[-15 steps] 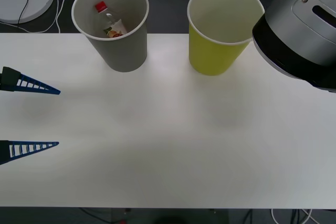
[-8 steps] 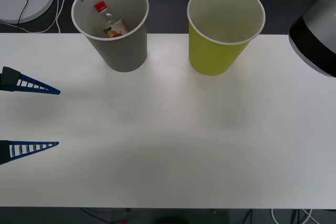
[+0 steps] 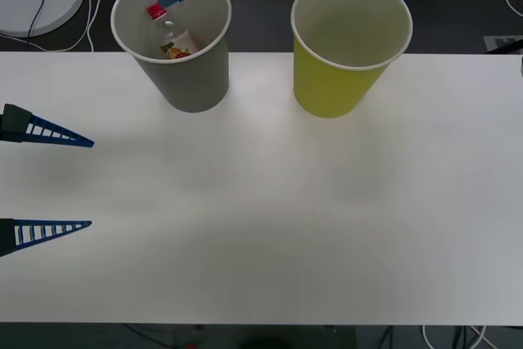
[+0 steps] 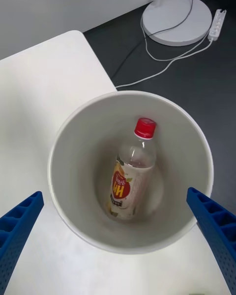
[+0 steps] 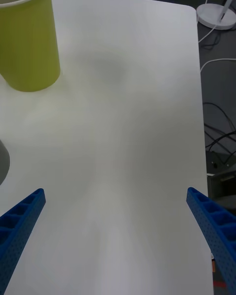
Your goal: Put the can into the green bin and the plastic bottle into the gray bin
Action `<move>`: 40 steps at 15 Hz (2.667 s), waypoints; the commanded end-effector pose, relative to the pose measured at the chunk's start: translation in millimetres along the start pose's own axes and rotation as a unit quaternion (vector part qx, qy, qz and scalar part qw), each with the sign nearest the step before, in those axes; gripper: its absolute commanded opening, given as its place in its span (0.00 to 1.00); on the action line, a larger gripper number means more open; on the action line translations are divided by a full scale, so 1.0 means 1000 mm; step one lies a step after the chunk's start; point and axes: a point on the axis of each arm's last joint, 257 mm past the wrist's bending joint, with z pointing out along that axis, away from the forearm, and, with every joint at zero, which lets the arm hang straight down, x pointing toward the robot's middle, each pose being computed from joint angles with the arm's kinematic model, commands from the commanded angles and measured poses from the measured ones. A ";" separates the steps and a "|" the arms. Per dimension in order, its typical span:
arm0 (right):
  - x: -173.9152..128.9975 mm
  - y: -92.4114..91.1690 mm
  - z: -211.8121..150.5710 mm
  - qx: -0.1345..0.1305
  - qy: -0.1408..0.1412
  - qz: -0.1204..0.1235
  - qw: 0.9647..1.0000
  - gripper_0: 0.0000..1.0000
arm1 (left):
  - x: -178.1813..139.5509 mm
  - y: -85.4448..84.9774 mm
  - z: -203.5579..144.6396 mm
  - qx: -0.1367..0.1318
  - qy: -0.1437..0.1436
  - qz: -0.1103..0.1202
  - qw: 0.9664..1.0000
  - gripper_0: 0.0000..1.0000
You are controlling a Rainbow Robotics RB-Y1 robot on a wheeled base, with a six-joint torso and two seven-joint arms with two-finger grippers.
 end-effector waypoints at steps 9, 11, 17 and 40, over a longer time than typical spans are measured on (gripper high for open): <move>0.087 0.000 -0.079 -0.016 -0.043 -0.050 0.998 1.00 | 0.000 0.000 0.000 0.000 0.000 0.000 1.000 1.00; 0.105 0.006 -0.096 -0.016 -0.050 -0.050 0.997 1.00 | 0.000 0.000 0.000 0.000 0.000 0.000 1.000 1.00; 0.159 0.034 -0.143 -0.007 -0.062 -0.062 0.996 1.00 | 0.000 0.000 0.000 0.000 0.000 0.000 1.000 1.00; 0.350 0.084 -0.238 -0.082 -0.056 -0.135 0.986 1.00 | 0.000 0.000 0.000 0.000 0.000 0.000 1.000 1.00</move>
